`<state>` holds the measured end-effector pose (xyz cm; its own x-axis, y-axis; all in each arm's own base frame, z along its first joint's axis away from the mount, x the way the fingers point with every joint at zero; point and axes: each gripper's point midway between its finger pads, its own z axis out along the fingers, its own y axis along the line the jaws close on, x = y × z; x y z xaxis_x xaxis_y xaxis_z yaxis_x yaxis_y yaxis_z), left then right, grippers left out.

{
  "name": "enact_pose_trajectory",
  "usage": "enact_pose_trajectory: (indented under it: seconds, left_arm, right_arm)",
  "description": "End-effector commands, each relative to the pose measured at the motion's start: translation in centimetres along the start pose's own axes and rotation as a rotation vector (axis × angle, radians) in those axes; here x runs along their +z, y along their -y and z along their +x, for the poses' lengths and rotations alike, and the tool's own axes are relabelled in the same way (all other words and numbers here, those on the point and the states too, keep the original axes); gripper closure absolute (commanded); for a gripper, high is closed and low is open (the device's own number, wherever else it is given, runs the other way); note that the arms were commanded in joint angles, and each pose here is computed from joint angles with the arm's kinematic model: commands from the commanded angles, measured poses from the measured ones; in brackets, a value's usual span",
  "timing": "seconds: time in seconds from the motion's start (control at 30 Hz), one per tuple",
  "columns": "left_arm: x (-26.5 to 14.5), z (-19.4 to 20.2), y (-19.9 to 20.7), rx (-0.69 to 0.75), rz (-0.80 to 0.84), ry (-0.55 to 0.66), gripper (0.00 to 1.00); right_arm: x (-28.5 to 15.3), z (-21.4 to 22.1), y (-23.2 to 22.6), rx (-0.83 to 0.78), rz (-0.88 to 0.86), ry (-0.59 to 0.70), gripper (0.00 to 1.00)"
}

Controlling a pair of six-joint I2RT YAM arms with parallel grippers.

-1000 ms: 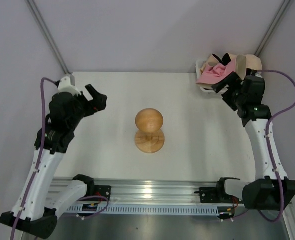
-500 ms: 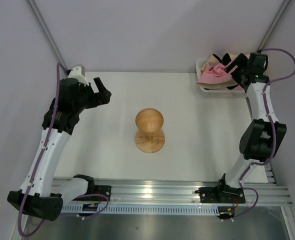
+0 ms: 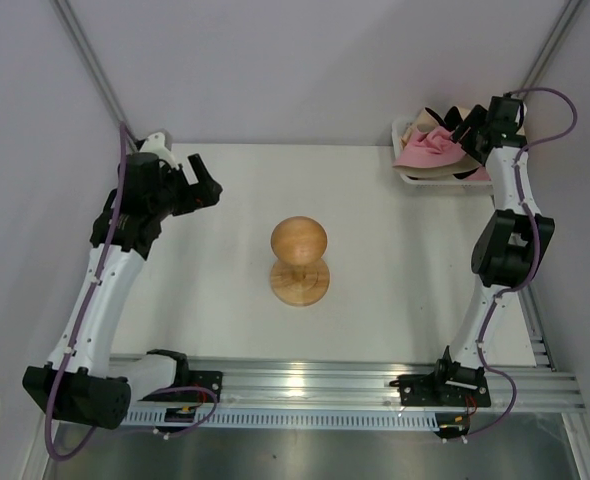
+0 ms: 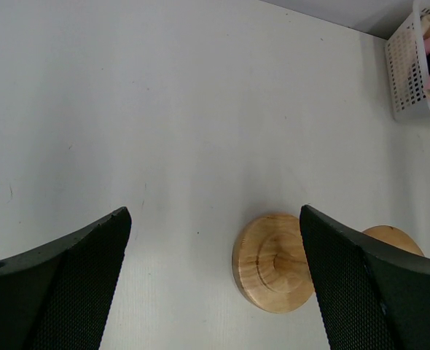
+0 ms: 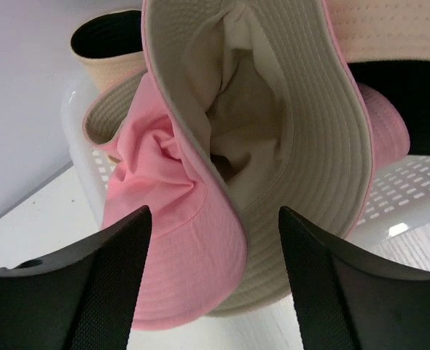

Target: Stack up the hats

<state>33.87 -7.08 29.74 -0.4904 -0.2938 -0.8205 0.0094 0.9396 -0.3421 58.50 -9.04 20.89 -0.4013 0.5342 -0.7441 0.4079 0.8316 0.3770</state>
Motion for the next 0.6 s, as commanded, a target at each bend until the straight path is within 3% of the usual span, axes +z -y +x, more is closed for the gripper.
enact_pose_trajectory:
  seconds: [0.0, 0.1, 0.13, 0.2, 0.23, 0.43, 0.57]
  left_arm:
    - [0.0, -1.0, 0.5, -0.004, 0.03, 0.018, 0.01]
    - [-0.2, -1.2, 0.2, -0.005, 0.013, 0.029, 0.0]
    - [-0.2, -1.2, 0.2, -0.007, 0.013, 0.033, 0.01]
    - [-0.4, -1.3, 0.2, -0.012, 0.015, 0.038, 0.01]
    - [-0.5, -1.5, 0.3, -0.013, 0.02, 0.045, 0.0]
    - [-0.8, -3.0, 1.3, 0.012, 0.066, 0.077, 0.01]
    - [-1.5, -4.7, 4.4, 0.003, 0.223, 0.085, 0.0]
  right_arm:
    - [0.5, -2.4, -0.2, -0.019, 0.008, 0.06, 0.3]
    - [1.5, -1.7, -0.7, -0.017, -0.038, 0.026, 0.51]
    - [1.5, -1.9, -1.0, -0.016, -0.051, 0.029, 0.67]
    - [1.1, -2.4, -2.0, -0.015, -0.098, 0.04, 0.85]
    - [0.5, -2.9, -2.8, -0.017, -0.13, 0.05, 1.0]
    - [-6.0, -5.7, -11.0, -0.017, -0.541, 0.054, 1.0]
    - [-14.9, -8.0, -17.7, 0.001, -0.931, 0.059, 1.0]
